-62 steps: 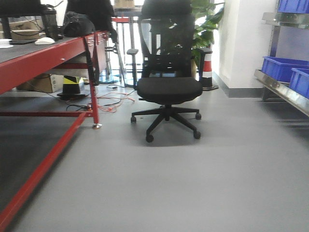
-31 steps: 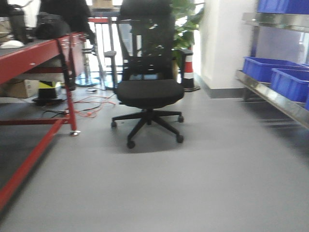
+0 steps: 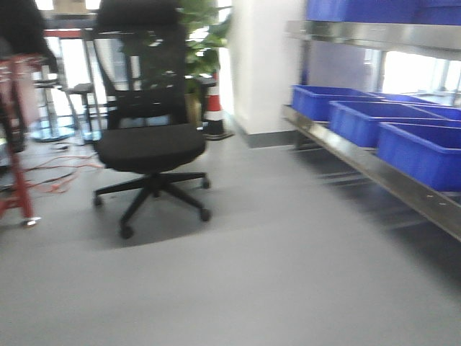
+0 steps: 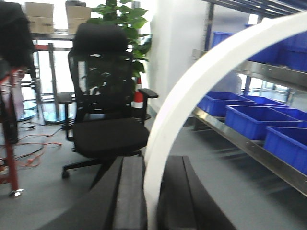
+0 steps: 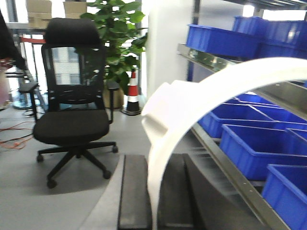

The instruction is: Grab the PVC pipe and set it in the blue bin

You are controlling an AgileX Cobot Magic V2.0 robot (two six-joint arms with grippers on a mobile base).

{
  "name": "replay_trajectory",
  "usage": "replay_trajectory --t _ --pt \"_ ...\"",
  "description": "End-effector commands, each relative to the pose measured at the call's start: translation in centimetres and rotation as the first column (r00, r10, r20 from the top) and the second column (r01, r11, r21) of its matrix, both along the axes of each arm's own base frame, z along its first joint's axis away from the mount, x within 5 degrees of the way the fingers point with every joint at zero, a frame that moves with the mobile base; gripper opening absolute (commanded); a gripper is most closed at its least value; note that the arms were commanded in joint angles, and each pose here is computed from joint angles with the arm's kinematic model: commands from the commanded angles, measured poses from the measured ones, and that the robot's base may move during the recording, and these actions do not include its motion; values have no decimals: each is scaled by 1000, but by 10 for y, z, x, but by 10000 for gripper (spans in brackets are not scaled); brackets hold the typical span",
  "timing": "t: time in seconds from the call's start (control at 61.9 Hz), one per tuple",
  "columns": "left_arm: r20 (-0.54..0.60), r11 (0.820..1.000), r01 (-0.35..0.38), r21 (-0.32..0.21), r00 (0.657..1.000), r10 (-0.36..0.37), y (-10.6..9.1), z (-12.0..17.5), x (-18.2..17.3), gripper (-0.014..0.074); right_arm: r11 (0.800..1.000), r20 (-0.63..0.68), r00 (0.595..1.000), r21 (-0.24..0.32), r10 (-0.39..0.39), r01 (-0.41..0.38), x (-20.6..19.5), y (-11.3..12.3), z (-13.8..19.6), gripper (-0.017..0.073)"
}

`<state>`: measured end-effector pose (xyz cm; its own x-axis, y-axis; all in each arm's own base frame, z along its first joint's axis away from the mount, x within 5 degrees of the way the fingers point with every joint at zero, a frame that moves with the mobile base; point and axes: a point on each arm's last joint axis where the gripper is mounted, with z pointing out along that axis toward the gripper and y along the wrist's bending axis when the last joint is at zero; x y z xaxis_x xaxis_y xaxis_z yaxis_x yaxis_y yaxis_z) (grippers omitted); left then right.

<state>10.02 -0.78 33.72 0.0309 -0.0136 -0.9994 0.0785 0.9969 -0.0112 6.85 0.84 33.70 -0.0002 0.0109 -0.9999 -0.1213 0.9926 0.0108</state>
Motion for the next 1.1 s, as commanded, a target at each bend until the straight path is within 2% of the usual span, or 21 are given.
replay_trajectory --t 0.0,1.082 --pt "24 1000 -4 -10 1000 4 1 3 -1 -111 1000 31 1000 -6 1 -1 -1 0 2 -162" --pt "24 1000 -4 -10 1000 4 1 3 -1 -111 1000 31 1000 -6 1 -1 -1 0 2 -162"
